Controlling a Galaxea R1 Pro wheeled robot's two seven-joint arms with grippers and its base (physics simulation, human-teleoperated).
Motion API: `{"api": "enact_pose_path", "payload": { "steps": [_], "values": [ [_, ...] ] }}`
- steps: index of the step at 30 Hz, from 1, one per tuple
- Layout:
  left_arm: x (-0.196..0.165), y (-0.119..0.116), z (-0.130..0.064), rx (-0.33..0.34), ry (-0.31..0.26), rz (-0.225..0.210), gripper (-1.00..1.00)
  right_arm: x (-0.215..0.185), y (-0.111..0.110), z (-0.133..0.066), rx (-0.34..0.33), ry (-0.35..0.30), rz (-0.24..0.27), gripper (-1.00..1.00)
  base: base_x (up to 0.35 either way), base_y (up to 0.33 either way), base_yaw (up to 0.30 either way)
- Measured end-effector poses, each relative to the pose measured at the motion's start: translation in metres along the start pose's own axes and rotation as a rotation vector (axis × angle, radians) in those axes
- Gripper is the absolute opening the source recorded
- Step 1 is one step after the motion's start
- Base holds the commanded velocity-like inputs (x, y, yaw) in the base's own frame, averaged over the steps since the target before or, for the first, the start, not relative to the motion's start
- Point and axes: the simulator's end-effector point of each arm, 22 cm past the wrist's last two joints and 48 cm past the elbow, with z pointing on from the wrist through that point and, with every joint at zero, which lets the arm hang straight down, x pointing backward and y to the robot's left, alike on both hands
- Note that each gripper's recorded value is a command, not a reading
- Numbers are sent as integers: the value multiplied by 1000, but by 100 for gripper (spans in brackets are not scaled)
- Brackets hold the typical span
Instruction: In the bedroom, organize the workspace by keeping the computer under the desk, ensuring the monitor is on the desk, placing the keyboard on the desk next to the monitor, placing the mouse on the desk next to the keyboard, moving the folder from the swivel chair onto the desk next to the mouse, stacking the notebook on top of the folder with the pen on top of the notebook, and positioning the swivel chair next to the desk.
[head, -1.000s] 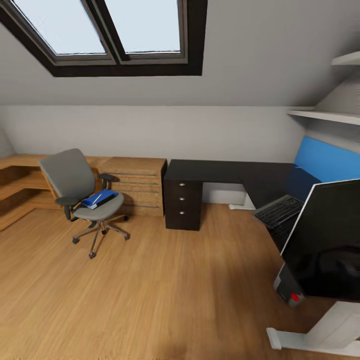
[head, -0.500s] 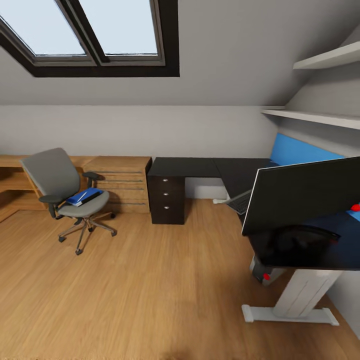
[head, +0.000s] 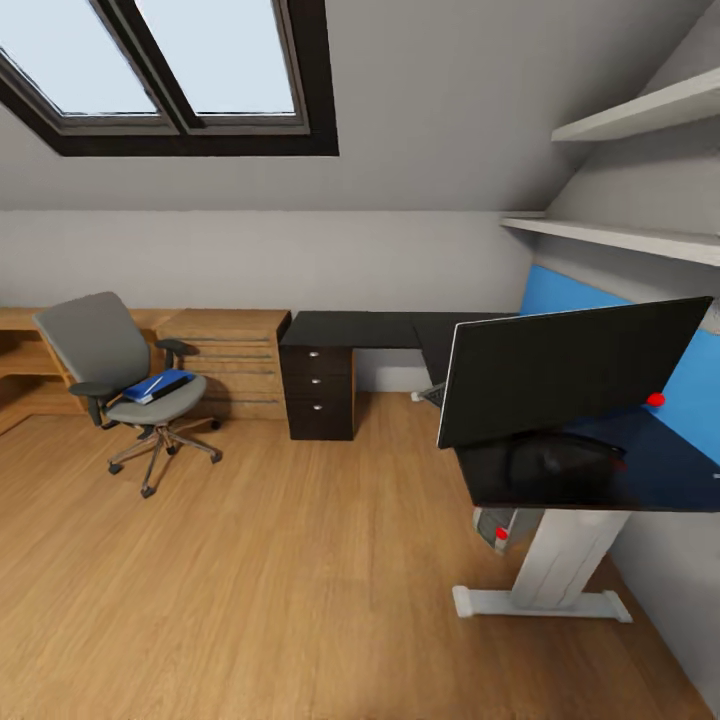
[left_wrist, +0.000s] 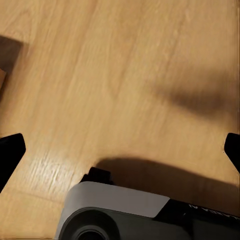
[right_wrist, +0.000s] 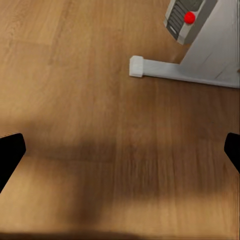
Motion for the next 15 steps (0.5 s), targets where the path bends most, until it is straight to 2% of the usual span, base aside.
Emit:
{"api": "enact_pose_path", "payload": {
  "steps": [15],
  "values": [
    [0, 0, 0, 0, 0, 0, 100, 0, 0, 0, 0, -1, 0, 100, -6, -339, 0]
  ]
}}
